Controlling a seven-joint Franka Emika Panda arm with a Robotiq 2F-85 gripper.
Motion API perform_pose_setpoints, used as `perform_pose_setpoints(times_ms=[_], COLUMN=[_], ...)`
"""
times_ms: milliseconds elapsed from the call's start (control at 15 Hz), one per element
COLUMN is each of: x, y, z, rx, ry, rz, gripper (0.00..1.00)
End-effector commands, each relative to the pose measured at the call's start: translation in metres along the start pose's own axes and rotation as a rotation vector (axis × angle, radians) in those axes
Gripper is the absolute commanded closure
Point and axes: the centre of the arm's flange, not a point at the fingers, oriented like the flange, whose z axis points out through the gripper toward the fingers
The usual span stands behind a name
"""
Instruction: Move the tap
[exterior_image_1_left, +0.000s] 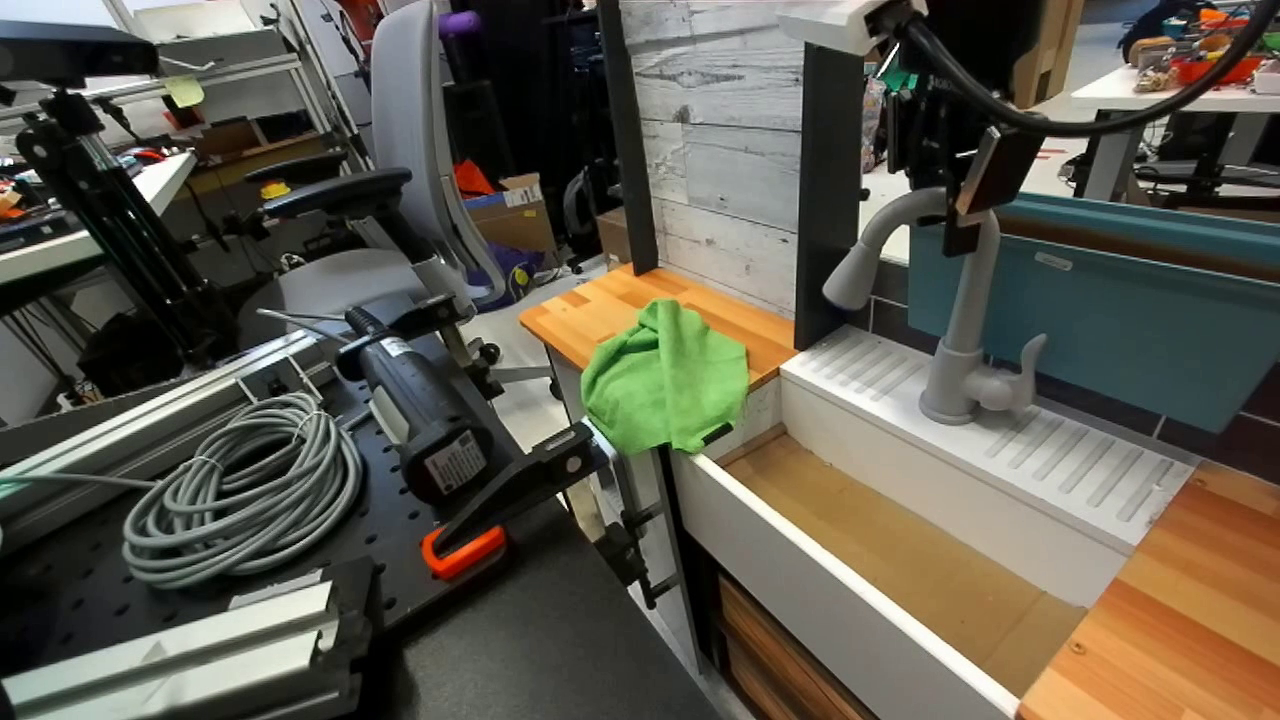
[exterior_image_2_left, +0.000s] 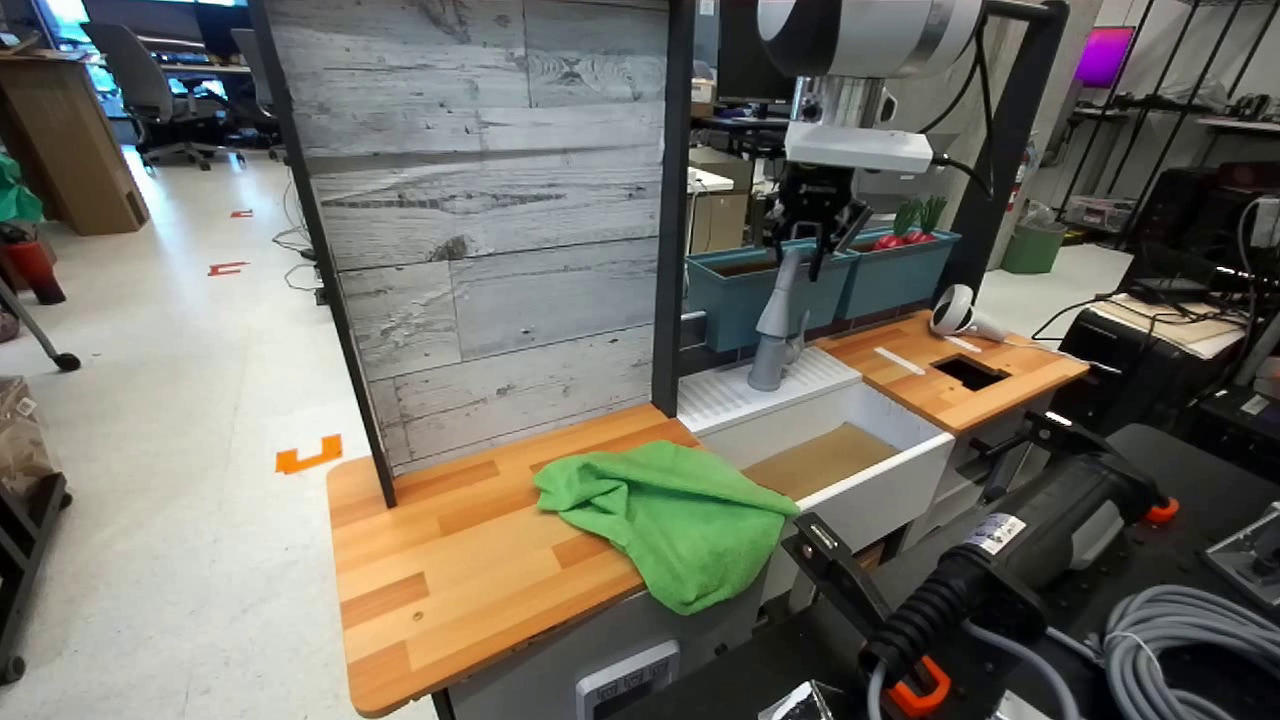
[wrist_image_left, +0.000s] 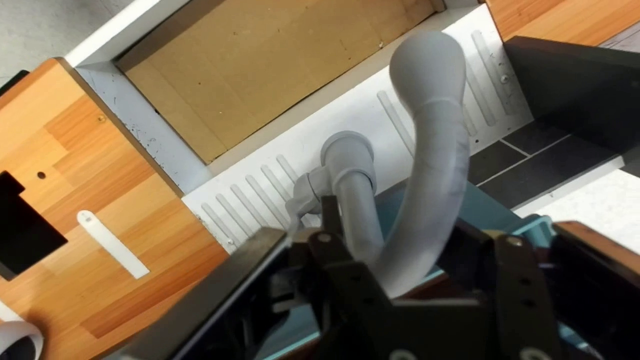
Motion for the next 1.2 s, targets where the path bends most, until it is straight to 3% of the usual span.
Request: perform_pose_setpoints(times_ms=[0, 200, 800, 867, 933, 1133], x=[-0.026, -0.034, -0.033, -0.035, -0.036, -0.038], y=[0.029, 0.031, 0.023, 0.022, 0.021, 0.020], z=[-0.017, -0.013, 0.000, 0.001, 0.002, 0.001], rx=[0.022, 0.055, 0.142, 0.149, 0.158, 0.177], ry=[0.030, 0.063, 0.055, 0.045, 0.040, 0.027], rz=[-0.041, -0.060, -0.073, -0.078, -0.079, -0.077], gripper=[0.25, 0.01, 0.00, 0.25, 0.26, 0.50])
